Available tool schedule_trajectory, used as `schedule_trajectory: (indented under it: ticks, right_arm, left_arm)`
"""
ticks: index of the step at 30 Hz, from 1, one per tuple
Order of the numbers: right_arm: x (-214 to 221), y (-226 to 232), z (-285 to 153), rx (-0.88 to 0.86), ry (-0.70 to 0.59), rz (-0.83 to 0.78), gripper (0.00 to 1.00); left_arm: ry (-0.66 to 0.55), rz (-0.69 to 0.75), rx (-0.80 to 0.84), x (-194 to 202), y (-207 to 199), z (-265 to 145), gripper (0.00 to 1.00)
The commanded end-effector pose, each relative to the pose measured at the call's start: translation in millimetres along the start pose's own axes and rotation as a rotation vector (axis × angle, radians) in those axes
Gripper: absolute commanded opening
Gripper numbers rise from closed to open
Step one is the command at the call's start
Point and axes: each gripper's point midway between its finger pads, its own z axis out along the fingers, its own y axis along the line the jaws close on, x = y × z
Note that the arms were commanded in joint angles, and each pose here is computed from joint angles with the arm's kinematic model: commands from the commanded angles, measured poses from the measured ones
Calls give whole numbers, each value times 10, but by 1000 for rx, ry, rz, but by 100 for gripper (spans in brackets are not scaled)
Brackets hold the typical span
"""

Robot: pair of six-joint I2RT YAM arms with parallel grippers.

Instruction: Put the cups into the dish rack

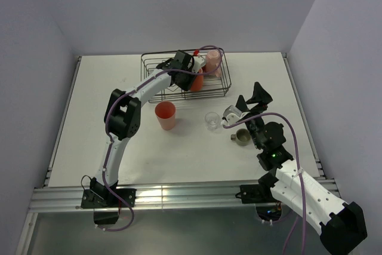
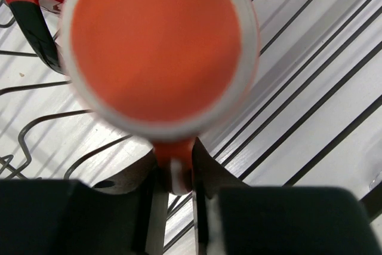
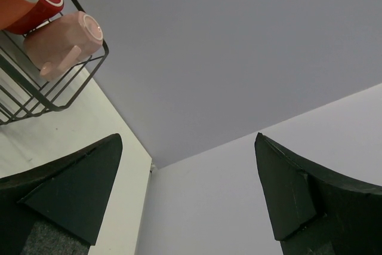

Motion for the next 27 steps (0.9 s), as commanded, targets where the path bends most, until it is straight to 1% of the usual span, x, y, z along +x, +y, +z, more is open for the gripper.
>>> schedule_trajectory:
  ticks: [1, 4, 9, 13, 21, 25, 27]
  right_arm:
    - [-111, -292, 48, 68, -25, 13, 100]
    - [-119, -297, 50, 69, -28, 12, 100]
    - [-115, -293, 55, 66, -26, 10, 100]
    - [-115, -305, 48, 70, -25, 9, 100]
    - [-138, -311, 56, 66, -34, 9, 100]
    - [-152, -308, 62, 63, -39, 12, 100]
    - [-152, -319, 63, 66, -39, 13, 100]
  left_arm:
    - [-136, 36, 7, -467, 33, -172, 28]
    - [-133, 35, 18, -459, 28, -177, 32]
    - [-131, 30, 22, -455, 21, -172, 35]
    - [-137, 30, 22, -489, 21, -203, 40]
    - [-161, 39, 16, -598, 25, -414, 42]
    - [-165, 50, 10, -598, 30, -506, 51]
    - [-166, 57, 0, -608, 48, -550, 54]
